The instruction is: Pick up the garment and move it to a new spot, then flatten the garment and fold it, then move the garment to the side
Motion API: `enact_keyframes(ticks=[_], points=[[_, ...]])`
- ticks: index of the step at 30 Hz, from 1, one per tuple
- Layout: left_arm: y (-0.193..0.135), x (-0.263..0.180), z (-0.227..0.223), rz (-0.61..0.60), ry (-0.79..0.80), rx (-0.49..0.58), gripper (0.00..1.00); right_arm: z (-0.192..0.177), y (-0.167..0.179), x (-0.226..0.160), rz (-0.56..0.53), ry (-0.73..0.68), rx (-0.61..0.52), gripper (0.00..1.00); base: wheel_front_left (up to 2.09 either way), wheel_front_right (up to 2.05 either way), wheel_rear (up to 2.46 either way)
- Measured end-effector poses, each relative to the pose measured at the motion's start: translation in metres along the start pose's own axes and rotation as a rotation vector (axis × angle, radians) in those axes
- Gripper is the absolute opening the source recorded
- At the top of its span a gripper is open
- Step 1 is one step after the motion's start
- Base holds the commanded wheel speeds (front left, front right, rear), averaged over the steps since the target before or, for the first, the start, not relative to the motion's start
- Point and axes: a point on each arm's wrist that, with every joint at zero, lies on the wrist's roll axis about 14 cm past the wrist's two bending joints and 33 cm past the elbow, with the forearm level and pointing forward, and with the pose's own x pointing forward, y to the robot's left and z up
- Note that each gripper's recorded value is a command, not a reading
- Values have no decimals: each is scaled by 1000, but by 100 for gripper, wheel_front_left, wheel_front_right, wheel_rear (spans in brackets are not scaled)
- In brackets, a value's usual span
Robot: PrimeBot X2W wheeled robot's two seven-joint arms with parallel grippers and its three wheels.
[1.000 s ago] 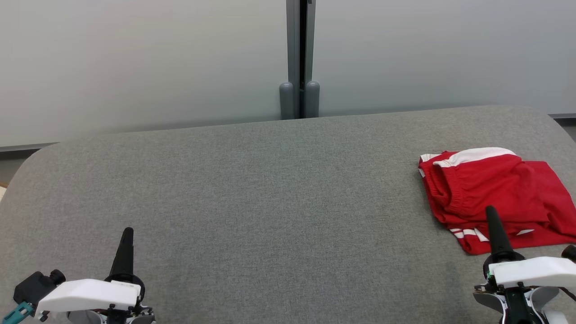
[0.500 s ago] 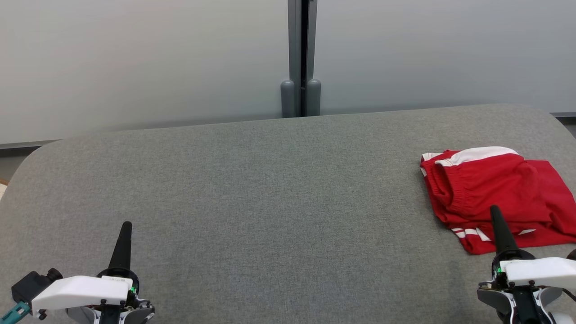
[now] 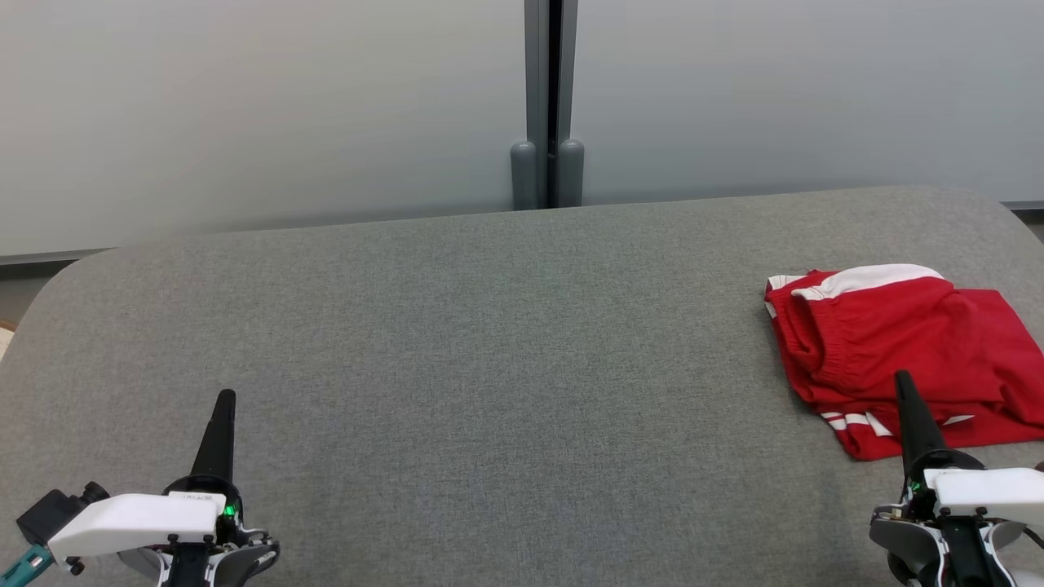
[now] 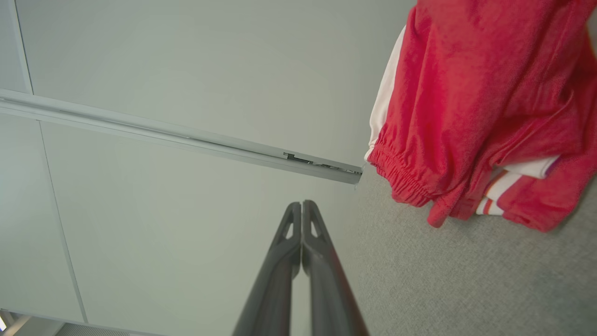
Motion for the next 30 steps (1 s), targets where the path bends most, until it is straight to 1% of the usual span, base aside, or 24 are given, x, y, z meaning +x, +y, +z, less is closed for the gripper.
enact_keyframes(ticks=[30], points=[[-9,5,7,-60,-14,-208,0,6,2,3,21,-20,225,0,0,0,0]])
